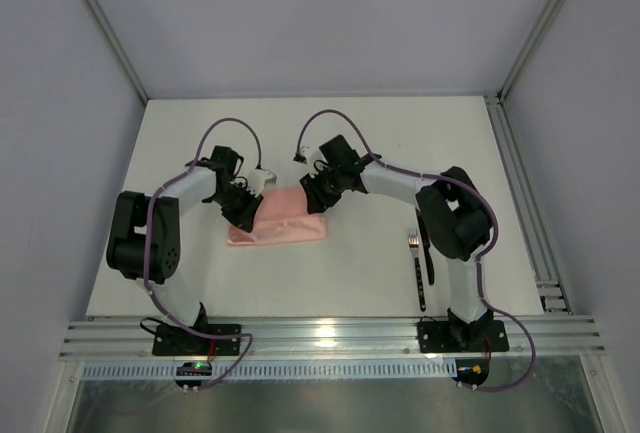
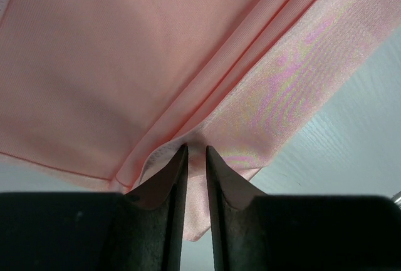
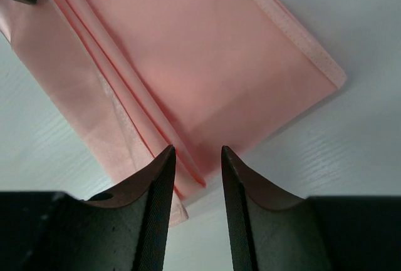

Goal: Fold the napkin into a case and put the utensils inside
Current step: Rotate the 2/3-rectangle-folded napkin at the center of the board.

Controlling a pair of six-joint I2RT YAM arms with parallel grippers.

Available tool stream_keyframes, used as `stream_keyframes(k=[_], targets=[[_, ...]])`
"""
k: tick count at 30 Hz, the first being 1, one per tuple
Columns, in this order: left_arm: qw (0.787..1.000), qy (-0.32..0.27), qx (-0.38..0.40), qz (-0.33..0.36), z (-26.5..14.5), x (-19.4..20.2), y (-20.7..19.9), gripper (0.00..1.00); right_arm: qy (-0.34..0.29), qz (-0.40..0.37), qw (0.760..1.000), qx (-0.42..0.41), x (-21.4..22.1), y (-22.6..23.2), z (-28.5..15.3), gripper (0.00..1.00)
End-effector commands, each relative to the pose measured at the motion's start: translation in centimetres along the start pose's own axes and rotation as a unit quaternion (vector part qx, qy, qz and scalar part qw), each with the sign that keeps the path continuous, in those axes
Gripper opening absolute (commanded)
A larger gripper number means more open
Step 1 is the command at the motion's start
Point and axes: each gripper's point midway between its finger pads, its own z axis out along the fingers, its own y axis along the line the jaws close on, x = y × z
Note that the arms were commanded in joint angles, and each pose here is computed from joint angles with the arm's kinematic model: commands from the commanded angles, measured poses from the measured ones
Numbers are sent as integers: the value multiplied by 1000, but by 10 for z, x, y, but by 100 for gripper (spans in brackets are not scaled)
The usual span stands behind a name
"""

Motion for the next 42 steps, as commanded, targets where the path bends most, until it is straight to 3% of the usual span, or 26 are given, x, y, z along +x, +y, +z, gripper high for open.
stream_keyframes(k=[1,3,6,11,20,31,42], targets=[[999,-14,-35,13,0,-3,15,21,21,-10,999,-30,12,10,-3,40],[999,-20,-39,16,-3,-5,15,25,22,-8,999,-34,13,9,-1,40],[998,-36,-46,23,-9,-11,16,32,29,-2,999,-37,17,8,4,32],[996,-56,-53,47,-18,-18,15,34,31,3,998,-46,22,7,7,16],[993,-67,-74,61,-24,-33,28,39,26,9,999,-46,20,1,7,4],[987,-69,-86,119,-24,-38,41,47,21,8,998,-57,18,5,5,4],[988,-62,-103,101,-23,-39,64,47,24,8,998,-62,20,6,8,4]])
